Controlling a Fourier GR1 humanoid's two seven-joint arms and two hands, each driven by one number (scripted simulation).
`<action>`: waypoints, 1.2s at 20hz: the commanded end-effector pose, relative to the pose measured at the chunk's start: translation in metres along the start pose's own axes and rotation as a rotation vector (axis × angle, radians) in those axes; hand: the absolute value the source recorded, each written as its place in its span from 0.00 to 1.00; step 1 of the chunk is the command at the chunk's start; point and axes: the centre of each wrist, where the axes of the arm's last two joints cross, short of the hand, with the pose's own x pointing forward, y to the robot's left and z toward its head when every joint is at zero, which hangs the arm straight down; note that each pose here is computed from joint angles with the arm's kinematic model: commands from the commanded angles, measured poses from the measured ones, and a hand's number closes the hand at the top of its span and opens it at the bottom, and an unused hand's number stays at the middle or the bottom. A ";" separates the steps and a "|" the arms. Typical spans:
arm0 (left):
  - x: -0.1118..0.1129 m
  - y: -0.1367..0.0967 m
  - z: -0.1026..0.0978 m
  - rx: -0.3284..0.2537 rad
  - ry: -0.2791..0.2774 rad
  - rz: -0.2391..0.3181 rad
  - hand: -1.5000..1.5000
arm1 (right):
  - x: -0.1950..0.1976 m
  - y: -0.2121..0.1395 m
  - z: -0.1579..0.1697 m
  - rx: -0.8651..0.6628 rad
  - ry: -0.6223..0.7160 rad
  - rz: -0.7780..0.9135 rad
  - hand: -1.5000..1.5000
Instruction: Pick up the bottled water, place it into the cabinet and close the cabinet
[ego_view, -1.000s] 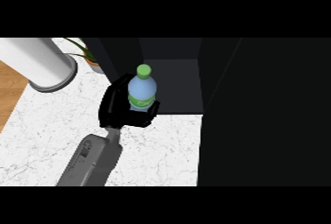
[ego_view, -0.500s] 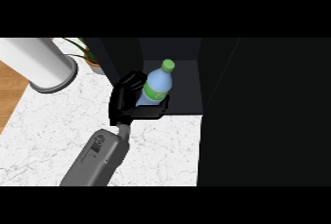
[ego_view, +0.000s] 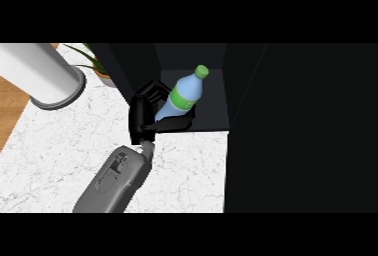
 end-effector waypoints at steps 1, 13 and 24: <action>0.031 -0.031 -0.048 -0.100 -0.018 -0.067 1.00 | -0.001 -0.004 0.003 0.003 -0.001 -0.015 0.00; 0.019 -0.001 -0.063 0.040 -0.070 -0.300 1.00 | -0.009 -0.004 -0.004 0.031 0.010 -0.014 0.00; 0.006 0.015 -0.080 0.126 -0.065 -0.461 0.00 | -0.007 -0.002 -0.001 0.060 0.024 -0.029 0.00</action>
